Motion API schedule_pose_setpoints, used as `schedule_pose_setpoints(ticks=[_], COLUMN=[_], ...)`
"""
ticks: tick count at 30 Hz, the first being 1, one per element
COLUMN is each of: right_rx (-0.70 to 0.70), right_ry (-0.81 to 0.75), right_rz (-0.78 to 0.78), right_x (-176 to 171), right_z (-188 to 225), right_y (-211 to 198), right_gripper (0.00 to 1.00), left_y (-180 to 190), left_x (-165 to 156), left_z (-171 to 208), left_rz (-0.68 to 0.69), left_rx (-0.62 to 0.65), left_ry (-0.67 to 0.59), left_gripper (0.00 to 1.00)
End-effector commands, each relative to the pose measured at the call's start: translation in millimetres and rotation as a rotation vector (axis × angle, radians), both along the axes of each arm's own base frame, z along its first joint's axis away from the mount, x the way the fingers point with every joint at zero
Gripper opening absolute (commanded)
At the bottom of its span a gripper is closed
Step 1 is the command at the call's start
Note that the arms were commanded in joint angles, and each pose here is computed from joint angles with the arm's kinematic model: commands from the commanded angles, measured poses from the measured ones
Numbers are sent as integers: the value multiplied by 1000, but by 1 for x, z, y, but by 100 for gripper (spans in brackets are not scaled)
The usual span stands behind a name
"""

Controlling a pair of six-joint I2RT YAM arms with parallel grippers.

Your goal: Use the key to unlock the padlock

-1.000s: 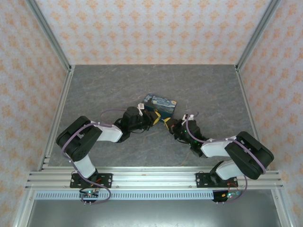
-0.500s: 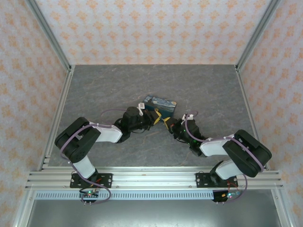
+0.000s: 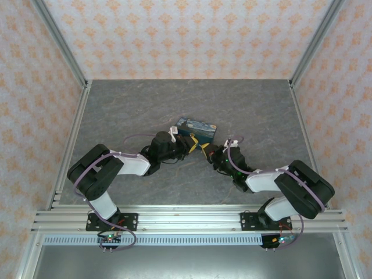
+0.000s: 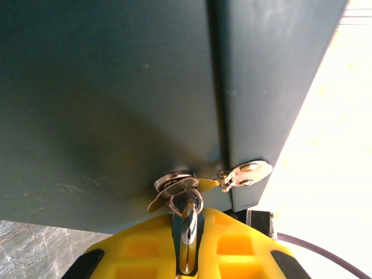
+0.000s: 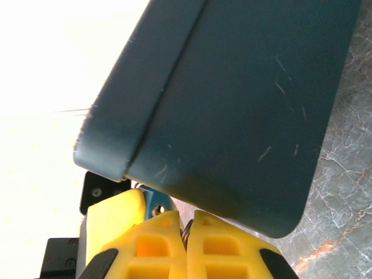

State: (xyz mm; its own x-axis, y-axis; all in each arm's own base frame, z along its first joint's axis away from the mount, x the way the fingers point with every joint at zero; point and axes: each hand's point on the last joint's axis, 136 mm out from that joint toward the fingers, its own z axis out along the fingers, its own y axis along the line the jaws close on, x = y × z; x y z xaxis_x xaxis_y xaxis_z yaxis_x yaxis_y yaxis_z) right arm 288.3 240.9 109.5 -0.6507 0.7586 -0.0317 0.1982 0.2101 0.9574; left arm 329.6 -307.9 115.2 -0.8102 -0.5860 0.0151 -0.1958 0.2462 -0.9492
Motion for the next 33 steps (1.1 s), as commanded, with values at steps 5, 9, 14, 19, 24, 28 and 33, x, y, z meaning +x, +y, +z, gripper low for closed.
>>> schedule_pose_setpoints(ticks=[5, 9, 14, 19, 24, 28, 33], right_rx=[19, 20, 22, 19, 20, 22, 25], right_ry=[-41, -40, -31, -25, -26, -28, -30], right_rz=[-34, -19, -13, -15, -13, -12, -11], right_x=[6, 8, 8, 7, 9, 11, 13], right_z=[17, 18, 13, 11, 11, 12, 14], right_y=[-3, 1, 2, 2, 4, 5, 7], right_gripper=[0, 0, 0, 0, 0, 0, 0], left_y=[-4, -6, -7, -8, -8, -10, -12], left_x=[2, 2, 2, 3, 3, 2, 1], left_z=[24, 25, 27, 29, 30, 30, 30], left_rz=[-3, -7, -4, -5, -7, -12, -15], left_rx=[-38, -42, -42, -44, -45, -46, -46], left_ry=[-63, -65, -66, -69, -69, -71, -69], left_gripper=[0, 0, 0, 0, 0, 0, 0])
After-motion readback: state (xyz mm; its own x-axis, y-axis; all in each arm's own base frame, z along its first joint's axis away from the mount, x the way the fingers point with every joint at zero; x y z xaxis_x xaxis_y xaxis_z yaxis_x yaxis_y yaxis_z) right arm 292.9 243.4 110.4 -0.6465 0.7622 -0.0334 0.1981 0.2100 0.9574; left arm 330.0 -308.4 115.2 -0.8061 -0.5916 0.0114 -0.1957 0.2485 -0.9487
